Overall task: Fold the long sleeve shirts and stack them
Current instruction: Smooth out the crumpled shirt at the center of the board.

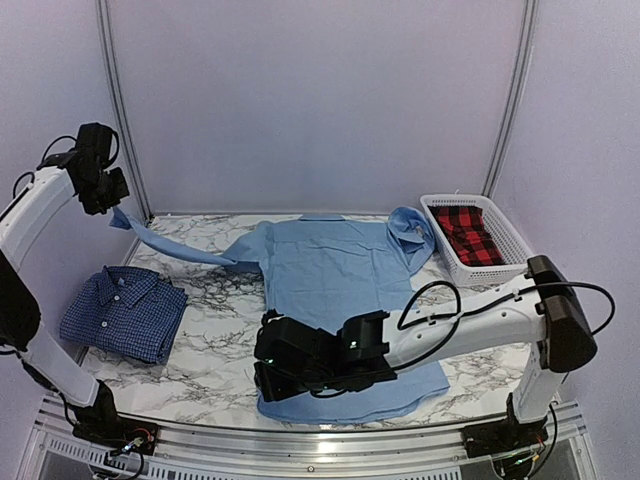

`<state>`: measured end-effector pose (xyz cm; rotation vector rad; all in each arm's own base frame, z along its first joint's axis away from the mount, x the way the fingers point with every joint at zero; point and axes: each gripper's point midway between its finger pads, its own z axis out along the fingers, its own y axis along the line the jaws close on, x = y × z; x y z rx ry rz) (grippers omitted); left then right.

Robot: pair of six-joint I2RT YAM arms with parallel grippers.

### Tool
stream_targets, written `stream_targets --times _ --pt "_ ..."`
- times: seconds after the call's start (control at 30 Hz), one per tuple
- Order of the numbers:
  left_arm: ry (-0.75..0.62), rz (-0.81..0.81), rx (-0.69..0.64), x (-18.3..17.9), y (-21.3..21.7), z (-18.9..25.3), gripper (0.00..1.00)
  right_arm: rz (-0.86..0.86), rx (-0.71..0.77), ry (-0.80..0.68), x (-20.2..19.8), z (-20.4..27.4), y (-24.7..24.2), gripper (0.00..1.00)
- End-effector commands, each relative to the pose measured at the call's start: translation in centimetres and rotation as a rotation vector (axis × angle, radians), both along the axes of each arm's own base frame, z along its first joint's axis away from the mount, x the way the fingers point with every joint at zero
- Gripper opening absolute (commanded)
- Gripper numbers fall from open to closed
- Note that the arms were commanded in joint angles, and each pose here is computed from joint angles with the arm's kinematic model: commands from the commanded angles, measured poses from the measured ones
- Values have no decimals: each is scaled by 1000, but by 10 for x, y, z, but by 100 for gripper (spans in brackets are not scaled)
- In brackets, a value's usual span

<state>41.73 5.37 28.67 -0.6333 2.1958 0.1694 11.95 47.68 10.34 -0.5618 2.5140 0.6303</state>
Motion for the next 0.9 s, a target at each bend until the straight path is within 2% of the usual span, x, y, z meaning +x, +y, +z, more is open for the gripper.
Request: stream_targets --times 0.0,0.33,0.5,0.67,0.77,0.87 --pt "-40 49 -17 1 22 19 0 -84 37 10 18 6 -25 68" --pt "-183 -52 -110 34 5 70 0 -171 -49 34 36 -26 -65 65" --pt "-165 -160 -212 33 -22 53 0 -181 -70 49 33 -39 -73 58" --pt "-225 -449 -366 13 -93 44 0 -192 -74 20 38 -33 -80 57" --pt "-251 -671 -439 -17 -158 46 1 -208 -73 1 47 -24 -85 57" --pt "-219 -846 -474 -55 -216 32 1 -229 -62 -16 57 -16 -93 57"
